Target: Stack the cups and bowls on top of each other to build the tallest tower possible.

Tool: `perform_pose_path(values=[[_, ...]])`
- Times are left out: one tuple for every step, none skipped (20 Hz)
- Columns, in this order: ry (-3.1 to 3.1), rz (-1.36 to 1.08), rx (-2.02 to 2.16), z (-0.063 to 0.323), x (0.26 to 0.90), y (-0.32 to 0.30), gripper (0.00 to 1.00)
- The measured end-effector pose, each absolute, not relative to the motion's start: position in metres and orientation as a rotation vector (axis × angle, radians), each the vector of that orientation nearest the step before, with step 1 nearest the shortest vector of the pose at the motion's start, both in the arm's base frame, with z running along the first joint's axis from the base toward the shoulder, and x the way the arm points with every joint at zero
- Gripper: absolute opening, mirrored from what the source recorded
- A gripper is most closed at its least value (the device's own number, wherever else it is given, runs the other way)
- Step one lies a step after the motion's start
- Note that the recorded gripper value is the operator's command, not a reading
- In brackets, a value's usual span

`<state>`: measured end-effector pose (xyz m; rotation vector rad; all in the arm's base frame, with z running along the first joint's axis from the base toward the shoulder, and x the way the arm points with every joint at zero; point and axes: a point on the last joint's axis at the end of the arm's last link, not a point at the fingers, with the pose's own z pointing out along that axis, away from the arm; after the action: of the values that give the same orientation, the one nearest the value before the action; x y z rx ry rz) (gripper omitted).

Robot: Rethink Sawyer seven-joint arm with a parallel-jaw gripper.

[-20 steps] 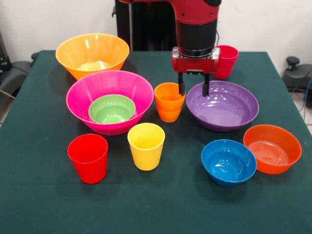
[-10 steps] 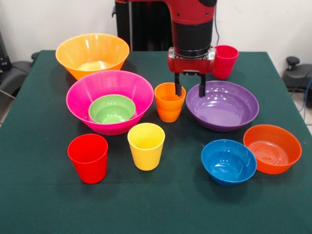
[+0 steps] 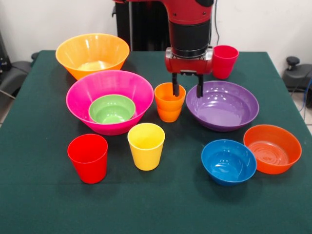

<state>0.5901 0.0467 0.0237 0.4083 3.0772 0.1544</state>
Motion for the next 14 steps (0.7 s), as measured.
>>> perform_pose_path(values=[[3.077, 0.154, 0.412, 0.024, 0.590, 0.045, 1.00], [3.076, 0.154, 0.417, 0.024, 0.590, 0.043, 1.00], [3.075, 0.154, 0.422, 0.024, 0.590, 0.042, 1.00], [3.074, 0.154, 0.426, 0.024, 0.591, 0.040, 1.00], [3.074, 0.154, 0.431, 0.024, 0.591, 0.038, 1.00], [3.073, 0.154, 0.433, 0.024, 0.591, 0.037, 1.00], [3.072, 0.154, 0.442, 0.023, 0.591, 0.034, 1.00], [3.073, 0.155, 0.448, 0.022, 0.590, 0.032, 1.00], [3.073, 0.155, 0.450, 0.022, 0.590, 0.032, 1.00], [3.075, 0.158, 0.457, 0.018, 0.589, 0.030, 1.00], [3.077, 0.159, 0.459, 0.017, 0.588, 0.030, 1.00], [3.078, 0.161, 0.461, 0.015, 0.587, 0.030, 1.00], [3.082, 0.164, 0.463, 0.011, 0.585, 0.031, 1.00], [3.086, 0.167, 0.464, 0.007, 0.583, 0.032, 1.00]])
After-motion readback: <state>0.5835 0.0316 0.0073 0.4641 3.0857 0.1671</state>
